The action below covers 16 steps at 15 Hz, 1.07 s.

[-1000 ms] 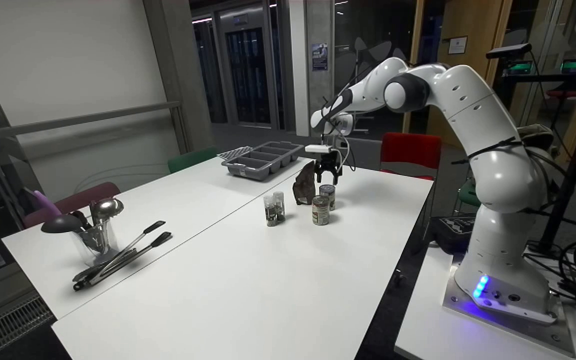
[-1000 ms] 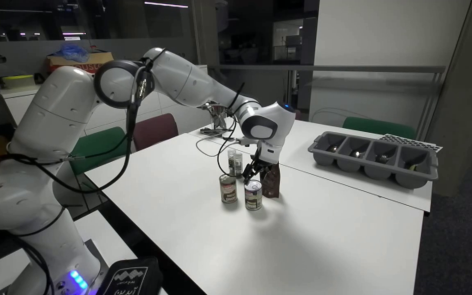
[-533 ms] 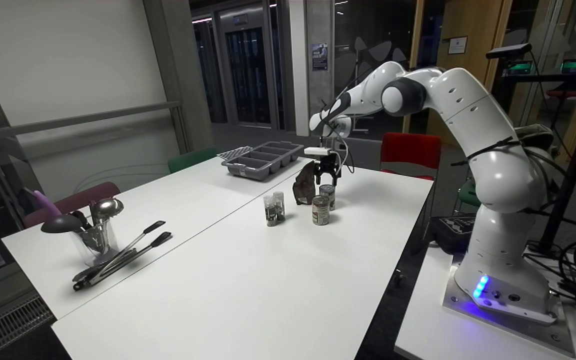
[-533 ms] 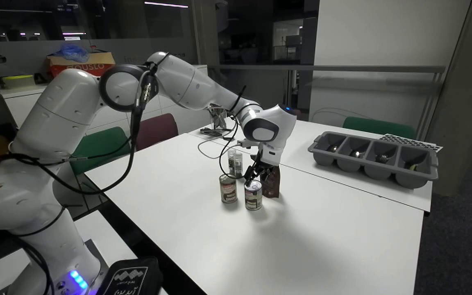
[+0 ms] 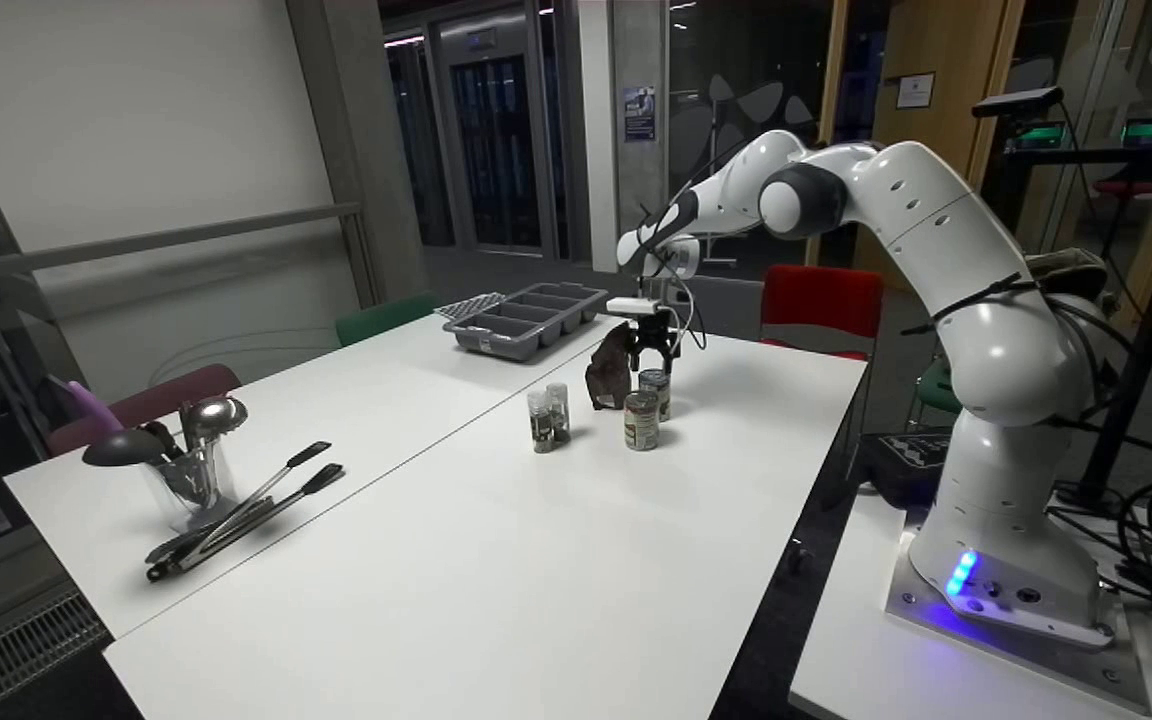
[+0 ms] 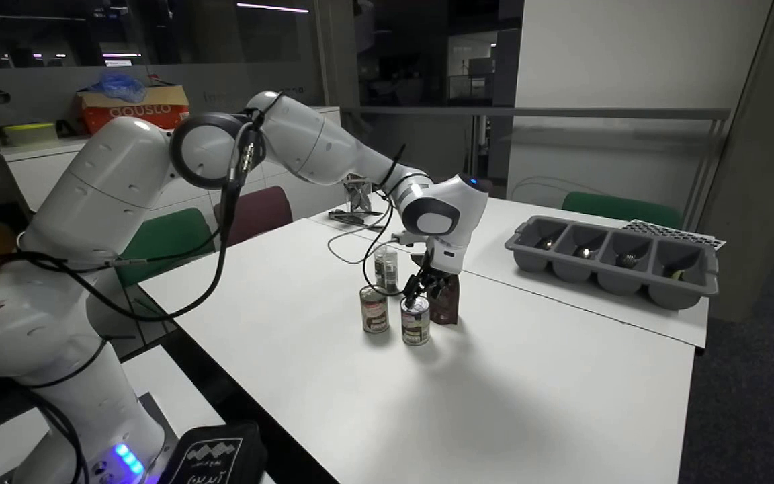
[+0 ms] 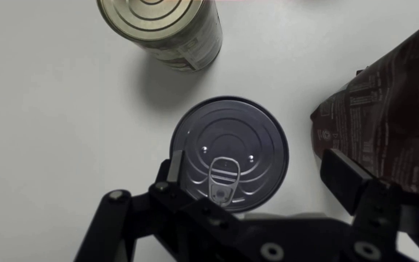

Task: Pick up one can from the table and put it on top of the other can.

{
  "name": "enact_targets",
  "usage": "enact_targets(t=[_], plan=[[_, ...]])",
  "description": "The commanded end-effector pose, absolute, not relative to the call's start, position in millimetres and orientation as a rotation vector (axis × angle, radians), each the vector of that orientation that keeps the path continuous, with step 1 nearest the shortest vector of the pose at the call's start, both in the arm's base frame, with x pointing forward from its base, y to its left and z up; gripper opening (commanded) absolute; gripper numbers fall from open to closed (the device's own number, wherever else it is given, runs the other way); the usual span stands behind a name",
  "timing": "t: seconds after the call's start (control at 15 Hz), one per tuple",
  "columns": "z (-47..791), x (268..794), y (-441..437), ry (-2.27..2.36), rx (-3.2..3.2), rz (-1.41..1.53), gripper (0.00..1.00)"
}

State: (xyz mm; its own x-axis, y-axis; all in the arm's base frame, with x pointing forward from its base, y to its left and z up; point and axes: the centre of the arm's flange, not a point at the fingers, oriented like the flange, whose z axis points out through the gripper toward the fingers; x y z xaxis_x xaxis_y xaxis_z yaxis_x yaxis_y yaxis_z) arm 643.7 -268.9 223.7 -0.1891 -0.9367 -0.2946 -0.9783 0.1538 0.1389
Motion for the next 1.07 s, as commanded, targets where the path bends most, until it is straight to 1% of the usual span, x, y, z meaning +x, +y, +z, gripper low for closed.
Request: enact_targets(t=[0.0, 0.4, 1.0], plan=[[231.6, 639.8, -278.4, 2.233, -1.935, 0.478, 1.00], [246.1, 623.8, -283.6, 2.213, -1.968, 0.440, 1.00], [244.2, 629.7, -272.5, 2.150, -2.025, 0.477, 1.00]])
